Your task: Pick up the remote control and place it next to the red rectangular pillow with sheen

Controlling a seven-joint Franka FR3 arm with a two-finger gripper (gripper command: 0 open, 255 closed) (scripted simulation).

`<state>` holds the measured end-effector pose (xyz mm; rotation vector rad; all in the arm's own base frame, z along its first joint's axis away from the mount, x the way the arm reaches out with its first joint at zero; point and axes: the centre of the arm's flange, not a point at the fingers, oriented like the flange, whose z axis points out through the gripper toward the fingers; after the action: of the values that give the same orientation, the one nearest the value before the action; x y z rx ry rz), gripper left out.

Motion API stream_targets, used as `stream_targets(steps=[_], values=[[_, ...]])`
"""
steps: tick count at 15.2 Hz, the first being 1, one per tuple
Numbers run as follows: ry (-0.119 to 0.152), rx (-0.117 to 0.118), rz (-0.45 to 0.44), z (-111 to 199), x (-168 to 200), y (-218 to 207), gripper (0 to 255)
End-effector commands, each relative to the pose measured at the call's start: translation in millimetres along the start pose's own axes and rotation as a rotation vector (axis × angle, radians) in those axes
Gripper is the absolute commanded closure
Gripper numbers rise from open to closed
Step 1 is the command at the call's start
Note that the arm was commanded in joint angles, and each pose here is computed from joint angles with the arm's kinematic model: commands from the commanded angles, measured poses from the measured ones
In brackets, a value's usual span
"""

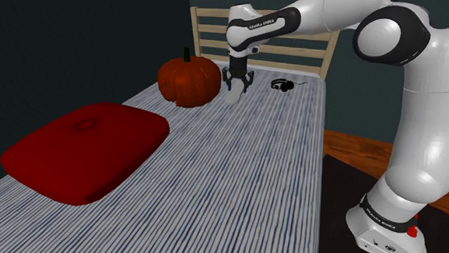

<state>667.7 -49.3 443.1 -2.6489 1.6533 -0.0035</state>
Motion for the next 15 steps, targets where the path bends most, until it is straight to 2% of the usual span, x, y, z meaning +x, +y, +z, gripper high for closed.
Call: stream_targets(steps=[1, 15], values=[[0.0, 0.0, 0.0, -11.9, 0.0, -1.2, 255], [0.0, 0.0, 0.0, -85.8, -0.6, -2.4, 255]])
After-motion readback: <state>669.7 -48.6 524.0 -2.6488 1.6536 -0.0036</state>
